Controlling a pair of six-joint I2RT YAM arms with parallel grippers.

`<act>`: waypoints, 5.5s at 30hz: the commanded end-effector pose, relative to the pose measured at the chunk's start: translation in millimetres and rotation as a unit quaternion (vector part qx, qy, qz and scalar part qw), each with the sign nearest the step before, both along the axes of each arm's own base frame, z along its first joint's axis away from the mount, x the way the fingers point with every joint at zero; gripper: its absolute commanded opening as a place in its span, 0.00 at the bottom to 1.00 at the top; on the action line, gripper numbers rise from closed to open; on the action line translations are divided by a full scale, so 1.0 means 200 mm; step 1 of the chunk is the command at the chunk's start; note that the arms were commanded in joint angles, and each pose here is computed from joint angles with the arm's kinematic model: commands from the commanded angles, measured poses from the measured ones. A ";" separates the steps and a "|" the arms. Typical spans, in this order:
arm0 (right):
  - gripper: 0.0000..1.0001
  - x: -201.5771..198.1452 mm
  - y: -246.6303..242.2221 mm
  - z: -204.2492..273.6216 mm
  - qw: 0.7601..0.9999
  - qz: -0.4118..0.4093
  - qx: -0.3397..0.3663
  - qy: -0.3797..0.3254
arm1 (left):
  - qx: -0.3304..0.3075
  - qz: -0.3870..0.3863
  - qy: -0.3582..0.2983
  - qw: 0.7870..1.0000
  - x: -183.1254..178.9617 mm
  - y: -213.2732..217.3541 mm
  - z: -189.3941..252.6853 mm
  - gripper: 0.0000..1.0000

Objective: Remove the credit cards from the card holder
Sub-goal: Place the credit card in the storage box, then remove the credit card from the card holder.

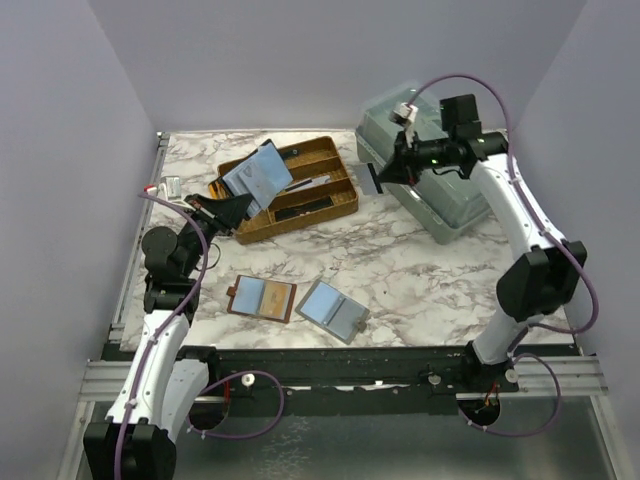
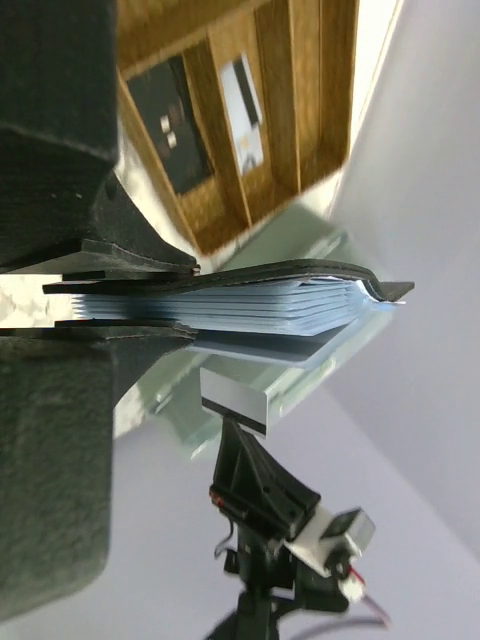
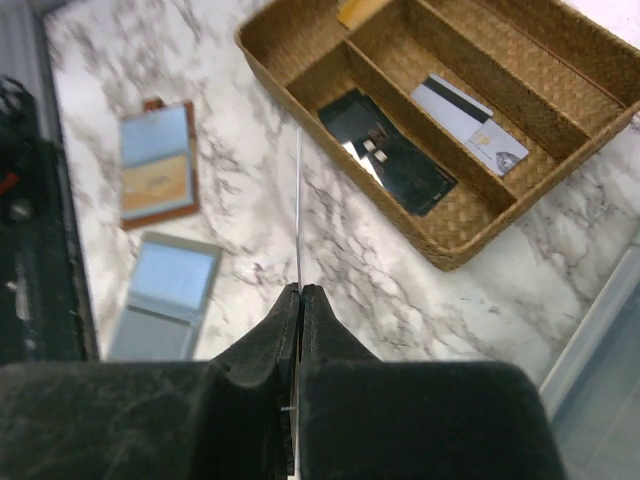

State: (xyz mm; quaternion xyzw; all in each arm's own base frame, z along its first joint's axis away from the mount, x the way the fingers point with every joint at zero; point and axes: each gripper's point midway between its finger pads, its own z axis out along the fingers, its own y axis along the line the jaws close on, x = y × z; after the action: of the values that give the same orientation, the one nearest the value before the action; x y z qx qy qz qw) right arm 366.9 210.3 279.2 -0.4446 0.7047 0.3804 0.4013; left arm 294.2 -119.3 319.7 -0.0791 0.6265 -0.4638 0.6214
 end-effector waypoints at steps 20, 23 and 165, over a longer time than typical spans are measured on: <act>0.00 0.79 0.69 -0.58 0.912 0.006 -0.302 -0.279 | 0.186 0.283 0.005 0.941 -0.19 0.51 0.02 0.00; 0.00 0.86 0.73 -0.61 0.901 -0.001 -0.309 -0.305 | 0.186 0.286 0.005 0.940 -0.20 0.52 0.01 0.00; 0.23 -0.59 0.38 -0.26 0.971 0.058 0.104 0.206 | 0.041 -0.052 0.136 0.988 -0.38 -0.71 -0.39 0.00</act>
State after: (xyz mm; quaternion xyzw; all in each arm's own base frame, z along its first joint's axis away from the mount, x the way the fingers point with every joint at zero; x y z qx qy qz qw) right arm 256.3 286.2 223.1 -0.3474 0.7194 0.5315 0.2818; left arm 224.4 -254.2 216.6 -0.0974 0.7570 -0.4073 0.5015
